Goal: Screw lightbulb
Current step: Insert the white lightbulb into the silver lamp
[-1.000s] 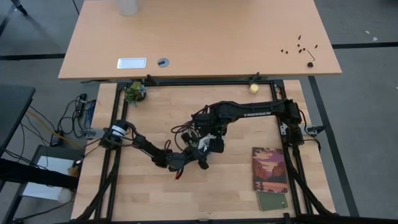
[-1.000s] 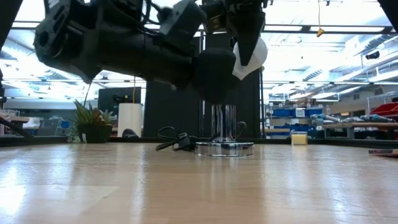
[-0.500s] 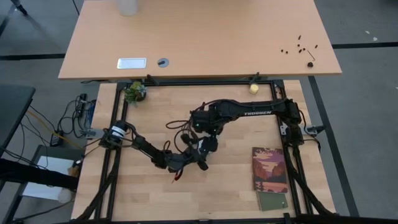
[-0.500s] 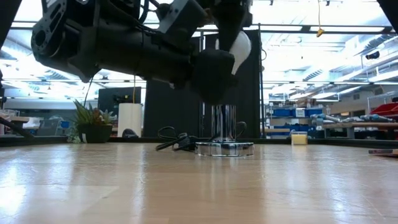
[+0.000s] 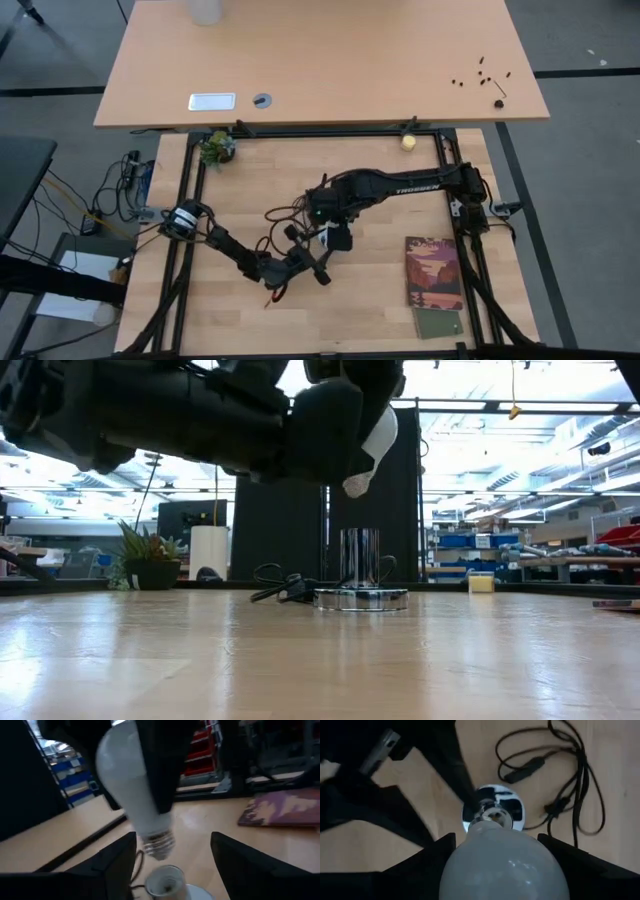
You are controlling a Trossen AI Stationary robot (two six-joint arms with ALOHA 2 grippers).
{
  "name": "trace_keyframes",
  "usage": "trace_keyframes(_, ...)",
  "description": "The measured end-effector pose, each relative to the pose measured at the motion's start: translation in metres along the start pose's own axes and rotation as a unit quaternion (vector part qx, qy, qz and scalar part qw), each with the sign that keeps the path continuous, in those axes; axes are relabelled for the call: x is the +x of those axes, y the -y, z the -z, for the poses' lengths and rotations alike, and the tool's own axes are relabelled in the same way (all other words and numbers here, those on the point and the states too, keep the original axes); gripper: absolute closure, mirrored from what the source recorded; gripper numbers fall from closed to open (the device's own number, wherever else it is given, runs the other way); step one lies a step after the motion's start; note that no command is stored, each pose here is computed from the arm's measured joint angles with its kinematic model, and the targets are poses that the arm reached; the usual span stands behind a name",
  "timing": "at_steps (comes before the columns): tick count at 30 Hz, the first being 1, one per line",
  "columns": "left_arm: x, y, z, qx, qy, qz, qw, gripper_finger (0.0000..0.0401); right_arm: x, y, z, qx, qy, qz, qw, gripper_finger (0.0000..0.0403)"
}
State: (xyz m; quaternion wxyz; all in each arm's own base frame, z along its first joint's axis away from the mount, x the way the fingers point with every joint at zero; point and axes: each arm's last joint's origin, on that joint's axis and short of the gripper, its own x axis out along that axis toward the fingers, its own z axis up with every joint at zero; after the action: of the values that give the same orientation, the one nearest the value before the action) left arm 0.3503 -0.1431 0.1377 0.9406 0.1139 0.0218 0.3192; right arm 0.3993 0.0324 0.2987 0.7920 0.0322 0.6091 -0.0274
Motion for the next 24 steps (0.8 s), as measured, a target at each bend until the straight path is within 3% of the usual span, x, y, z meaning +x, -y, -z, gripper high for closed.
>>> trace_keyframes(8,0.001,0.003,0.016,-0.045,-0.043,0.021,0.998,0.014,0.025,0.003,0.007,-0.03,-0.022,0.008,0.999,0.0123)
trace_keyframes(24,0.034,-0.015,0.037,-0.088,-0.102,0.02,0.991,0.0138,0.027,0.012,0.005,-0.035,-0.015,0.009,0.999,0.0123)
